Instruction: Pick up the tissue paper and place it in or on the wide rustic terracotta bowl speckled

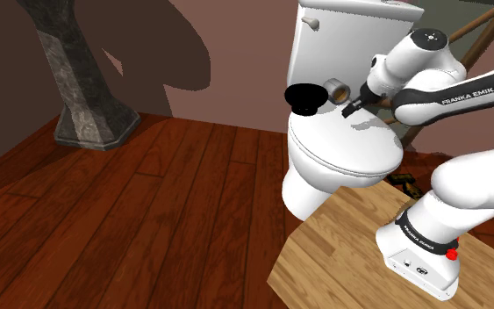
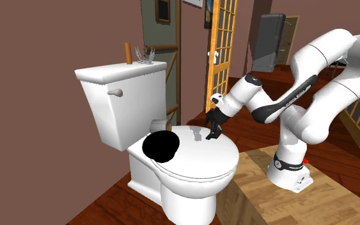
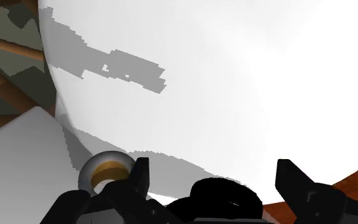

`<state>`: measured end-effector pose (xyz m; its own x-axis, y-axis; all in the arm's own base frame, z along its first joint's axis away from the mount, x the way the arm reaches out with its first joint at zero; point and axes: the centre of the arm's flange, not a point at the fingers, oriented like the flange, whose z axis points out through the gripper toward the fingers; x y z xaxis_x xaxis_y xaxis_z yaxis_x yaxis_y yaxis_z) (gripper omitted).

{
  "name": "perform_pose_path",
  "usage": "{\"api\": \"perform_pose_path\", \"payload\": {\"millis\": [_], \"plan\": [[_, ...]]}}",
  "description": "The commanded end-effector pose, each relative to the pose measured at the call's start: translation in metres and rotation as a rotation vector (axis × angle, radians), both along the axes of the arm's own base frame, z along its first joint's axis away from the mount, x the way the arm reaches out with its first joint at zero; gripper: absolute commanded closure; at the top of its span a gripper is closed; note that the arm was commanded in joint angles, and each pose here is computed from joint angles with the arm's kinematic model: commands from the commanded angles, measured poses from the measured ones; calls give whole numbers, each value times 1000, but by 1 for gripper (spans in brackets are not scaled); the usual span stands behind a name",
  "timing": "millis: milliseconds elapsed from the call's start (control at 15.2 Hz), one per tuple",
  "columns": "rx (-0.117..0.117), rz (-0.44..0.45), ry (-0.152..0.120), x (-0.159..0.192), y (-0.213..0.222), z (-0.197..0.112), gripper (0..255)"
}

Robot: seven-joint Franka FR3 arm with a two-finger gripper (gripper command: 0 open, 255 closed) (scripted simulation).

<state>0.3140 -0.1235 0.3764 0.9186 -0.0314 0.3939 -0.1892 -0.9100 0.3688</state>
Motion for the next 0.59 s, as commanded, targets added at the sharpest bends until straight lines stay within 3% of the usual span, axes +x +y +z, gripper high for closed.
{"api": "perform_pose_path", "payload": {"millis": [0,528], "plan": [[-40,14,-50,4,-18,-15,0],[-210,34,-230,29,-92,-65,0]]}}
